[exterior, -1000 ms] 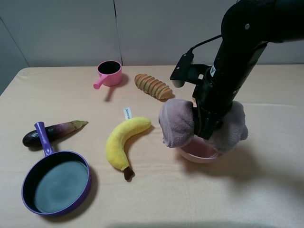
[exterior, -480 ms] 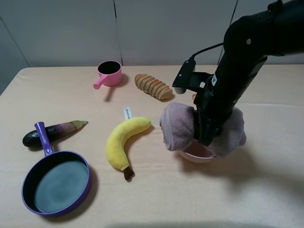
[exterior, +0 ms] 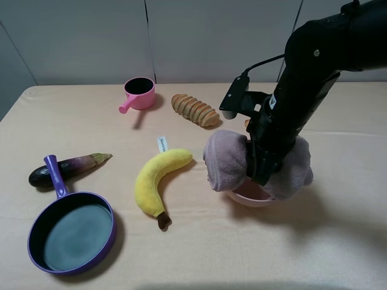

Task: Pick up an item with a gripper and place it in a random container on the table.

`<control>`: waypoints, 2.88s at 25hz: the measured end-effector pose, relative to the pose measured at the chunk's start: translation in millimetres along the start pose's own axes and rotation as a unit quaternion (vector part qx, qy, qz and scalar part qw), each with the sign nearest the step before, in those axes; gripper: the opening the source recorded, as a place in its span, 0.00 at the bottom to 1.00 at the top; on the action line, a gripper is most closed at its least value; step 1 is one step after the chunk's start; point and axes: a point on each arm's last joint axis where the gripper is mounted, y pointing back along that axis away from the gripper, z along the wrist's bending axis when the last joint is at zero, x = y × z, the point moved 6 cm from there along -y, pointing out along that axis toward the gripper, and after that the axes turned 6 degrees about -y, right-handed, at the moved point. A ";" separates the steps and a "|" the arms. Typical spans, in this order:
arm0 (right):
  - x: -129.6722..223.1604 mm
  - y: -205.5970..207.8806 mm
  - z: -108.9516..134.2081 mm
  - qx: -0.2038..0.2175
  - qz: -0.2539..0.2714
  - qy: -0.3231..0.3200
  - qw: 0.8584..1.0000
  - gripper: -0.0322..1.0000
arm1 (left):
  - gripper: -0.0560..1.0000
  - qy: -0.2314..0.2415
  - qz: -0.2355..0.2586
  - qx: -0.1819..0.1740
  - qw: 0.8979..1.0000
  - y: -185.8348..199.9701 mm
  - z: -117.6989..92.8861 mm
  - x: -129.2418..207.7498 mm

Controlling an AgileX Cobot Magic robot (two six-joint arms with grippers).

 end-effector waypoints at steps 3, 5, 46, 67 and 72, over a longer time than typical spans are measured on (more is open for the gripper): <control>0.1 0.0 0.1 0.000 0.000 0.000 1.000 0.38 | 0.89 0.000 0.000 0.000 1.000 0.0 0.0 0.0; 0.1 0.0 0.1 0.000 0.000 0.000 1.000 0.38 | 0.89 0.000 0.000 0.000 1.000 0.0 0.0 0.0; 13.0 54.5 5.1 0.017 -0.025 -0.003 1.000 0.70 | 0.89 -0.001 0.000 0.000 1.000 0.0 0.0 0.0; 89.3 156.5 26.3 0.070 -0.063 -0.105 0.990 0.70 | 0.89 -0.001 0.000 0.000 1.000 0.0 0.0 0.0; 118.6 166.2 36.7 0.086 -0.101 -0.125 0.983 0.70 | 0.89 -0.001 0.000 0.000 1.000 0.0 0.0 0.0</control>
